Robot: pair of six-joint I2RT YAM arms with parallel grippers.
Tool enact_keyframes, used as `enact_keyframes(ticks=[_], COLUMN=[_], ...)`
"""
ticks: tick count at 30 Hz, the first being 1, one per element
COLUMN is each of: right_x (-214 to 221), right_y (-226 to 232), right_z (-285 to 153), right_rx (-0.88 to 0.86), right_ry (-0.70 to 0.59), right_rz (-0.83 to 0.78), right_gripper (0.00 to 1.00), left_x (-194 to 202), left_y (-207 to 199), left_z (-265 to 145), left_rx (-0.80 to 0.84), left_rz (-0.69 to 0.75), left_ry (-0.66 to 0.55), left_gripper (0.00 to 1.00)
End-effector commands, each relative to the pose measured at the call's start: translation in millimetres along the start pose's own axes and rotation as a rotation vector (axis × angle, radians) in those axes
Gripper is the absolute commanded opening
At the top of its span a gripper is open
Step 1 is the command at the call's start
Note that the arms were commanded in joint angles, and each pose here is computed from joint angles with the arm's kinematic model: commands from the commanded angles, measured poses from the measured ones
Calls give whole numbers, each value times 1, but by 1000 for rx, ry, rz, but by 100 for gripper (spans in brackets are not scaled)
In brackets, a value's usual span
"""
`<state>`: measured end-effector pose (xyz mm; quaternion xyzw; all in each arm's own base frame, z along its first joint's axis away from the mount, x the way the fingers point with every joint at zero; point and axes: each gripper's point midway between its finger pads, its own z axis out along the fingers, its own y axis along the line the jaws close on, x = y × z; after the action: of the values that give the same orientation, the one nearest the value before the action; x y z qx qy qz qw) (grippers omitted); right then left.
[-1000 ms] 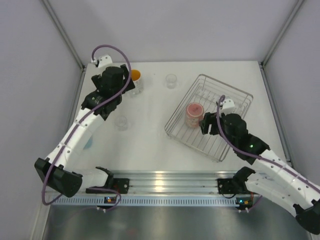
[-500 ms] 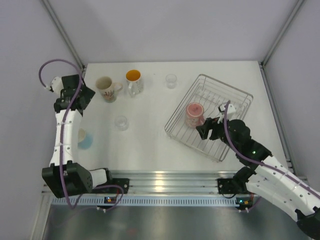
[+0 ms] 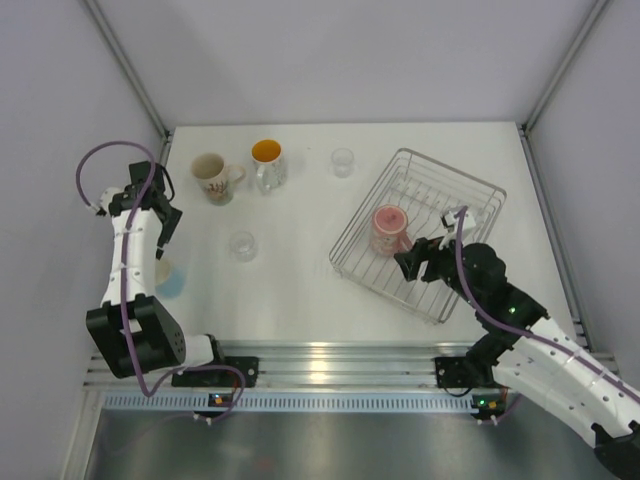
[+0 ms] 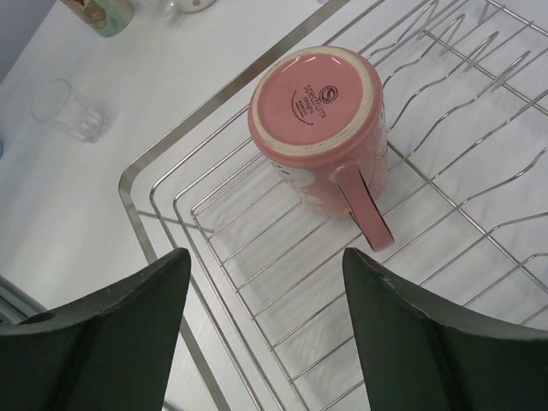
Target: Load the cups into the dish rack
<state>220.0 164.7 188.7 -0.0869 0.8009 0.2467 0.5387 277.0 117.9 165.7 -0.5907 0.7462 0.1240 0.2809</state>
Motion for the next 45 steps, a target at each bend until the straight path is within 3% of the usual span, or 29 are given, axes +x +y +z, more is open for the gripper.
enact_keyframes(ticks=[1, 5, 13, 19, 24, 29, 37, 42, 45], right_x=[-8, -7, -3, 2, 3, 5, 5, 3, -5], right_y=[2, 6, 15, 14, 16, 16, 15, 19, 29], right_z=[1, 6, 12, 14, 15, 15, 13, 12, 8], right_rx=[-7, -23, -64, -59, -67, -67, -67, -83, -138], right_ry=[-23, -12, 23, 34, 40, 43, 40, 41, 35], right_rz=[20, 33, 42, 50, 56, 62, 67, 60, 27], right_gripper=[72, 72, 72, 72, 72, 72, 72, 72, 72], left_x=[-8, -16, 15, 13, 36, 57, 55, 48, 37], left_y=[21, 37, 39, 42, 33, 28, 16, -6, -35], left_z=[3, 5, 19, 23, 35, 47, 37, 14, -17], left_rx=[-86, -149, -150, -165, -108, -62, 21, 155, 318], left_rz=[72, 80, 123, 174, 213, 235, 264, 278, 294], left_ry=[-52, -117, 2, -7, 82, 154, 165, 180, 188], left_gripper=[73, 74, 68, 66, 63, 52, 1, 0, 0])
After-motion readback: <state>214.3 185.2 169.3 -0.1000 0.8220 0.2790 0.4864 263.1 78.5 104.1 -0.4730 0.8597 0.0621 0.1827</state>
